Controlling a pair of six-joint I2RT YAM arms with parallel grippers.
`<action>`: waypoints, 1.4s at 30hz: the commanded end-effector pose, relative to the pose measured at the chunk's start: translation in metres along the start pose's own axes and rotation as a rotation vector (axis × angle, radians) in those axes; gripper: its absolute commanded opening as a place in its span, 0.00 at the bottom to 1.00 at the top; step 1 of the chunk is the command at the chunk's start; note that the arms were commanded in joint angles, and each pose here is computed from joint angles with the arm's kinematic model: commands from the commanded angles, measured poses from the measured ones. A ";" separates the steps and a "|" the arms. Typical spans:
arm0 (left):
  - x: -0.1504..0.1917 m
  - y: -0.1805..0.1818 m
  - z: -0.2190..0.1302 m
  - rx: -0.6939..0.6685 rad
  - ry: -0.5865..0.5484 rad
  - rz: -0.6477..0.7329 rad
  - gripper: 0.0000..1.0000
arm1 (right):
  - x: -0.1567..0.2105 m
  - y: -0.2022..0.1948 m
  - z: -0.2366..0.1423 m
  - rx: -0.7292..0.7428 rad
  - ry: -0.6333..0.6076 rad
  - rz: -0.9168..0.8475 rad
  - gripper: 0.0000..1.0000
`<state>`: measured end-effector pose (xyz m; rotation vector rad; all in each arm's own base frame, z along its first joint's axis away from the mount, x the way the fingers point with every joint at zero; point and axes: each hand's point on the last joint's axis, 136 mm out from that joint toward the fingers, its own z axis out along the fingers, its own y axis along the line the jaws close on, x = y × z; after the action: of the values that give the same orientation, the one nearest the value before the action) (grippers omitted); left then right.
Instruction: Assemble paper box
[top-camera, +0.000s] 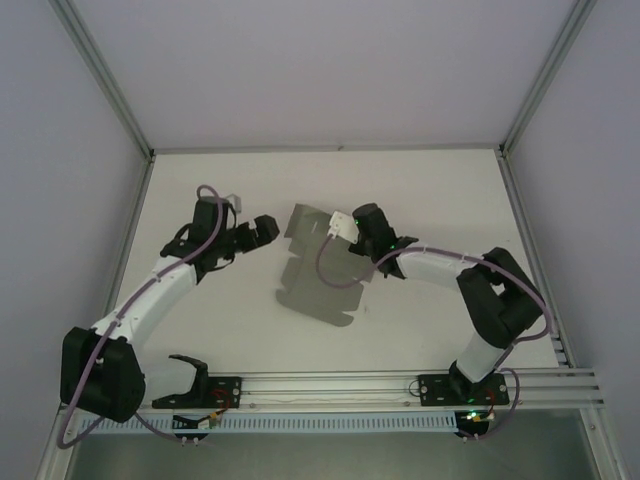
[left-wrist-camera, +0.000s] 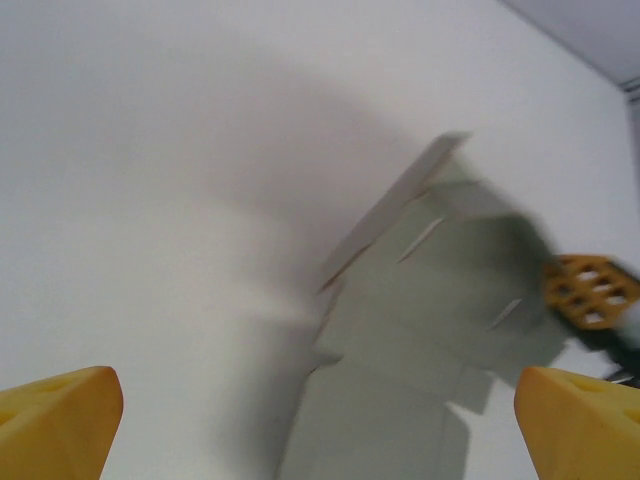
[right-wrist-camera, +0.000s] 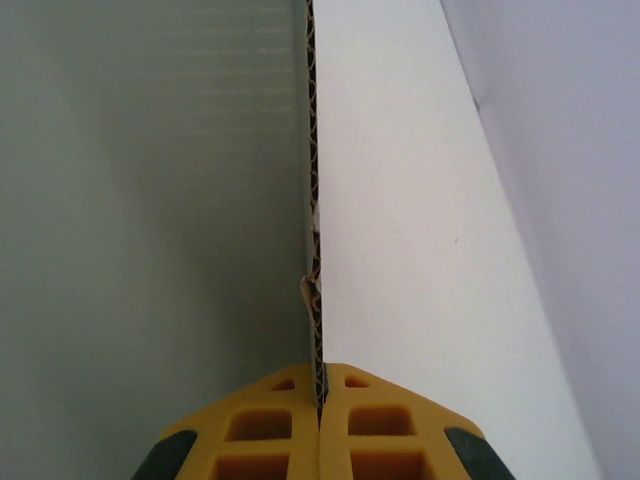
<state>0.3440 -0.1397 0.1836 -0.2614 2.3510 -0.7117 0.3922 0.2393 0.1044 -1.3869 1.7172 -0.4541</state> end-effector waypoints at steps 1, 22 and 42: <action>-0.026 -0.045 -0.007 0.147 -0.016 0.016 1.00 | -0.020 -0.021 0.001 0.165 -0.065 -0.140 0.01; -0.015 -0.105 0.087 0.200 0.207 0.024 0.81 | -0.048 -0.023 -0.023 0.239 -0.174 -0.118 0.01; 0.002 -0.109 0.115 0.227 0.233 -0.049 0.23 | -0.052 -0.019 -0.022 0.249 -0.193 -0.074 0.01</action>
<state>0.4185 -0.2691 0.1698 -0.1471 2.4746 -1.0245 0.3928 0.2637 0.1422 -1.3062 1.4427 -0.5972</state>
